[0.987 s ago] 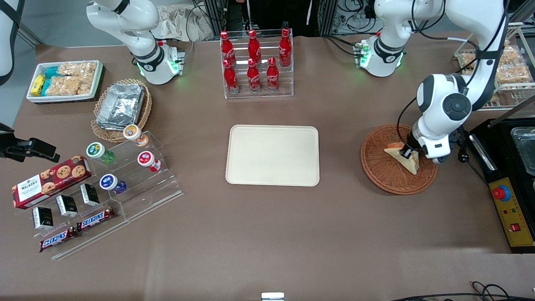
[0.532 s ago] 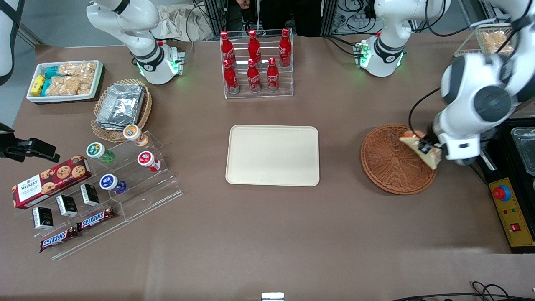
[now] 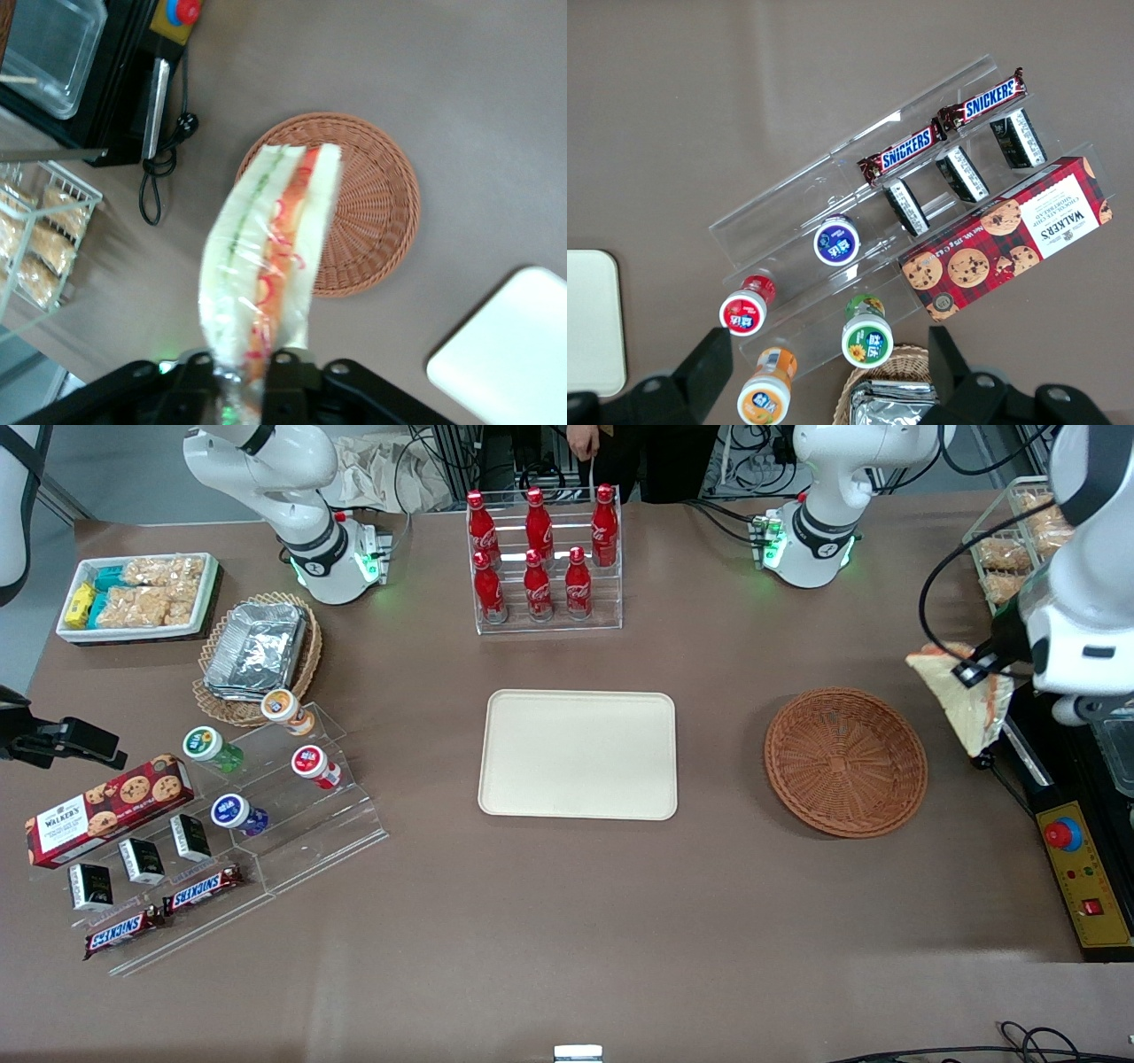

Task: Place sandwich from basket to tray
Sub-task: 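Carry the held sandwich over to the cream tray, then lower the sandwich onto the tray and open the left gripper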

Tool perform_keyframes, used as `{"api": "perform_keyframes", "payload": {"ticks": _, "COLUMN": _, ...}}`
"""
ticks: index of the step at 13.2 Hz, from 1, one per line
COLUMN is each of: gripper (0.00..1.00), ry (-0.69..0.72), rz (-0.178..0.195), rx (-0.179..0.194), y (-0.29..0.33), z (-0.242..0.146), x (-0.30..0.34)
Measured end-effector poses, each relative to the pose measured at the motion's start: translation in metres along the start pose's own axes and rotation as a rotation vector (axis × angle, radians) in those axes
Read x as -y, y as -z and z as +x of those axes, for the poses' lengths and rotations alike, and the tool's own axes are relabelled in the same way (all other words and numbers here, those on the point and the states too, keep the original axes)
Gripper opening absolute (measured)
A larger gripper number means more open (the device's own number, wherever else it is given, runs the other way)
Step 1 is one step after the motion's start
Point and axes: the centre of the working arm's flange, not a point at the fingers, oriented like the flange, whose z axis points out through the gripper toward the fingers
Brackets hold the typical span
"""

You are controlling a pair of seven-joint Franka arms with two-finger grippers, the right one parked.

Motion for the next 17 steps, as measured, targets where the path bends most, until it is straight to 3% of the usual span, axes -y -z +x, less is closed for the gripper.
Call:
{"api": "perform_keyframes", "payload": {"ticks": 2, "gripper": 0.16, "ry": -0.145, "rz": 0.011, "rx": 0.005, "y": -0.001, "z": -0.027, "x": -0.042}}
{"api": "perform_keyframes", "payload": {"ticks": 5, "gripper": 0.16, "ry": -0.374, "rz": 0.046, "rx": 0.044, "y": -0.038, "z": -0.084, "x": -0.145}}
{"api": "perform_keyframes", "payload": {"ticks": 7, "gripper": 0.16, "ry": -0.487, "rz": 0.043, "rx": 0.061, "y": -0.072, "z": -0.109, "x": -0.202}}
{"api": "perform_keyframes", "payload": {"ticks": 8, "gripper": 0.16, "ry": -0.521, "rz": 0.040, "rx": 0.052, "y": -0.092, "z": -0.120, "x": -0.231}}
{"api": "perform_keyframes", "payload": {"ticks": 10, "gripper": 0.16, "ry": -0.538, "rz": 0.046, "rx": 0.017, "y": -0.138, "z": -0.140, "x": -0.286}}
{"api": "perform_keyframes", "payload": {"ticks": 13, "gripper": 0.16, "ry": -0.543, "rz": 0.038, "rx": 0.005, "y": -0.210, "z": -0.164, "x": -0.345}}
{"api": "perform_keyframes", "payload": {"ticks": 17, "gripper": 0.17, "ry": -0.515, "rz": 0.089, "rx": -0.028, "y": -0.295, "z": -0.179, "x": -0.383}}
